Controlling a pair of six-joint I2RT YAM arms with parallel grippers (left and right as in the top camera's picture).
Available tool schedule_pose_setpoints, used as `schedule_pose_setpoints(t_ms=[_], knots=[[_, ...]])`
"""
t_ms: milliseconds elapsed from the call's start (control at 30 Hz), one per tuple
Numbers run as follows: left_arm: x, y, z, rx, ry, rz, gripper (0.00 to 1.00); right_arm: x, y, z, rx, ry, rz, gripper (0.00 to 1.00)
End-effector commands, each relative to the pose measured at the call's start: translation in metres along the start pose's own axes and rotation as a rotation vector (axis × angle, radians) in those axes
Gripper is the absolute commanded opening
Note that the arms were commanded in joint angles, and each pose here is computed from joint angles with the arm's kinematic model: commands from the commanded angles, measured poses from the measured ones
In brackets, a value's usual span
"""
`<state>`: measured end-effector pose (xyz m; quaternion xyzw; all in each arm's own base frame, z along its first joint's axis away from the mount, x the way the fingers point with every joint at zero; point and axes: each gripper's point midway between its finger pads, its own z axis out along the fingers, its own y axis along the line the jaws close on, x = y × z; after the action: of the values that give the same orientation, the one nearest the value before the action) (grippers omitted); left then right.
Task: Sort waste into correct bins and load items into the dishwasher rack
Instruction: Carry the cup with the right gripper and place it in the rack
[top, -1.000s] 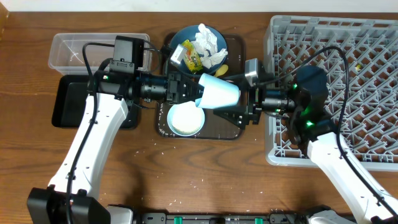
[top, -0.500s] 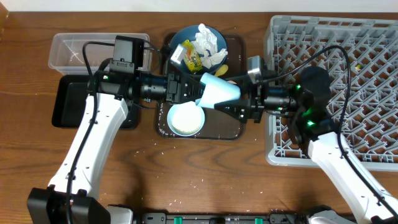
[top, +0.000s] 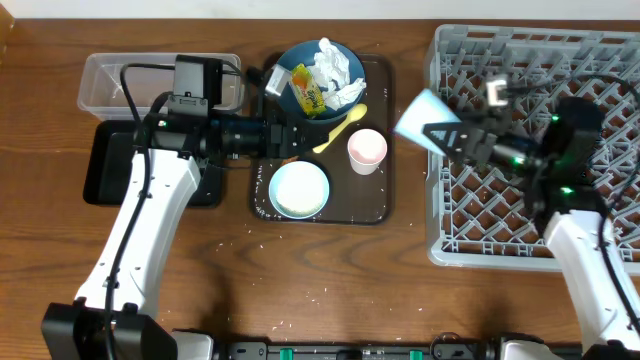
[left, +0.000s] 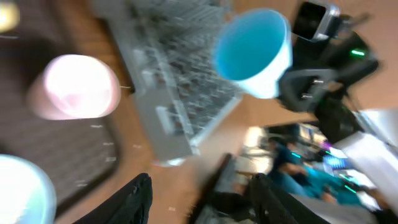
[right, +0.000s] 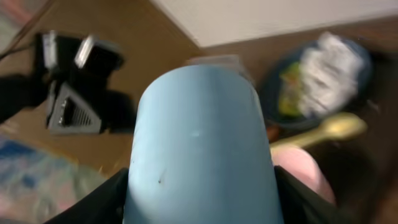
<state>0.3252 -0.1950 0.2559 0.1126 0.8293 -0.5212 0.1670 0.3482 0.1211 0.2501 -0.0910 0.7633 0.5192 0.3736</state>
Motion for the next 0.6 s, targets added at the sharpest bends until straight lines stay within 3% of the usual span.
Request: schedule_pose_setpoints(t_ms=[0, 400, 567], knots=[[-0.014, 0.039, -0.009, -0.252, -0.067, 0.017, 0.54, -0.010, -0.007, -0.021, 0.116, -0.054, -0.014, 0.38], [0.001, 0.120, -0.054, -0.783, -0.076, -0.073, 0.55, -0.008, -0.025, -0.108, 0.914, 0.053, 0.005, 0.39], [0.012, 0.137, -0.071, -0.919, -0.053, -0.100, 0.55, -0.005, -0.021, -0.124, 1.057, 0.112, -0.004, 0.41]])
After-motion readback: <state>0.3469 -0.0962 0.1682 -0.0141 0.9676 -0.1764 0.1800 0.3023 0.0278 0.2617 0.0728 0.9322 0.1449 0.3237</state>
